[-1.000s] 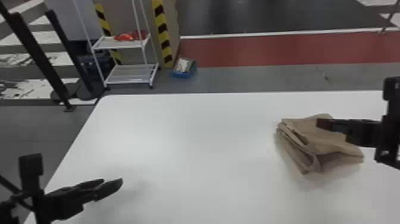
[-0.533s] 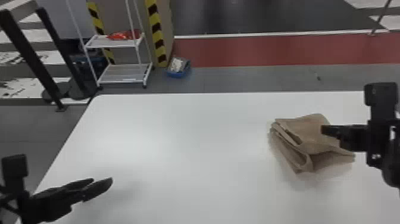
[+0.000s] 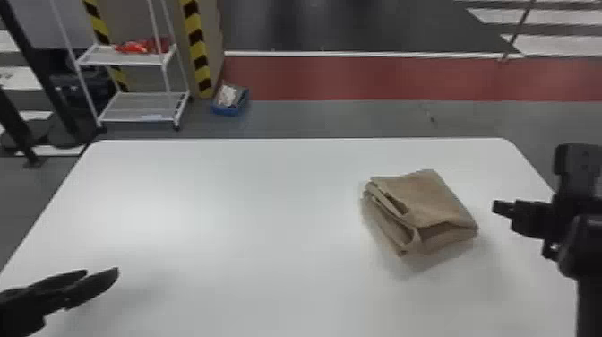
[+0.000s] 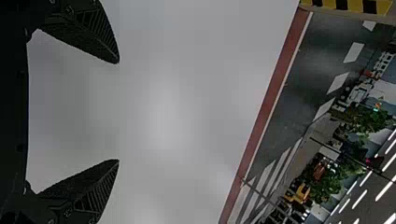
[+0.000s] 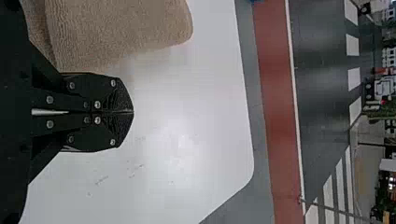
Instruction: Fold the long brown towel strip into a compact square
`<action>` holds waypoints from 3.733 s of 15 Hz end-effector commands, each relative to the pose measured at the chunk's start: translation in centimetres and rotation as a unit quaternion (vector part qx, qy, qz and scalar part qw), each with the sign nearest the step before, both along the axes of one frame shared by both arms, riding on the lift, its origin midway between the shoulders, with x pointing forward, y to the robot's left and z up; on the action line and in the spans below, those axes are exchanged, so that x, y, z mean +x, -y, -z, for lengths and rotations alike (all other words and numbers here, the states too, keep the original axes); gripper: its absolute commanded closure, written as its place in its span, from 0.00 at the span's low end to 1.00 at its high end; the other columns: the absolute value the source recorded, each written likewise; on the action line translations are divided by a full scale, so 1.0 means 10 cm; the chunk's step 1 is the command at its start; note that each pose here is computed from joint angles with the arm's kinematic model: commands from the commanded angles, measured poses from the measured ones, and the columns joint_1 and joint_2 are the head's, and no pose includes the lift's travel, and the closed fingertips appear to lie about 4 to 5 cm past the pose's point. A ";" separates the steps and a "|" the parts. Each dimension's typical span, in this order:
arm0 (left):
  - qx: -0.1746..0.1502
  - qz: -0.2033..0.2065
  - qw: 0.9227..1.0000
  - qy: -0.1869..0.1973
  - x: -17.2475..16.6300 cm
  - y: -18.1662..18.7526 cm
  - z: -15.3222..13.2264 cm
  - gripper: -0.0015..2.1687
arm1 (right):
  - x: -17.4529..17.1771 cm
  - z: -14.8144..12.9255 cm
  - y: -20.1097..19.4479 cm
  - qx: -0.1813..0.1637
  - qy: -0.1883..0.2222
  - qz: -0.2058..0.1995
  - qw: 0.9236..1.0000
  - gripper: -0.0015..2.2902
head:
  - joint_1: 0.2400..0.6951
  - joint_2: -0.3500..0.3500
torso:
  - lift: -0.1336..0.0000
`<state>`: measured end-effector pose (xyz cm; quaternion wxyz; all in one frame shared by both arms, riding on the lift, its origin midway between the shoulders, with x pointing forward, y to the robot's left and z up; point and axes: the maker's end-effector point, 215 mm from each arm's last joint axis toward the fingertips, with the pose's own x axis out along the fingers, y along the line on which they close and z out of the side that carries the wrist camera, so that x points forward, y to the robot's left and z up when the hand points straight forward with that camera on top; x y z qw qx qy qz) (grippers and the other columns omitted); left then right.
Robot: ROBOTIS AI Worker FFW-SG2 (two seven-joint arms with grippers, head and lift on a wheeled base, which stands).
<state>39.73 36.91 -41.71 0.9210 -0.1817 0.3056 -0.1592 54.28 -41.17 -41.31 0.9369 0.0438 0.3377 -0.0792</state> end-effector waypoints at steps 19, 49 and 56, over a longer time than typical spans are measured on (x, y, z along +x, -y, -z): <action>0.006 -0.008 1.000 -0.008 0.00 -0.05 0.13 0.06 | 0.89 0.10 -1.50 -0.048 0.024 -0.184 0.981 0.82 | 1.00 0.63 | 0.04; 0.010 -0.013 1.000 0.006 0.11 -0.24 0.09 0.06 | -0.28 0.06 -3.95 0.056 0.011 -0.427 0.902 0.82 | 1.00 1.00 | 0.04; 0.007 -0.006 1.000 0.008 0.09 -0.19 0.07 0.06 | -0.79 0.11 -3.66 0.088 -0.022 -0.390 0.916 0.81 | 1.00 1.00 | 0.04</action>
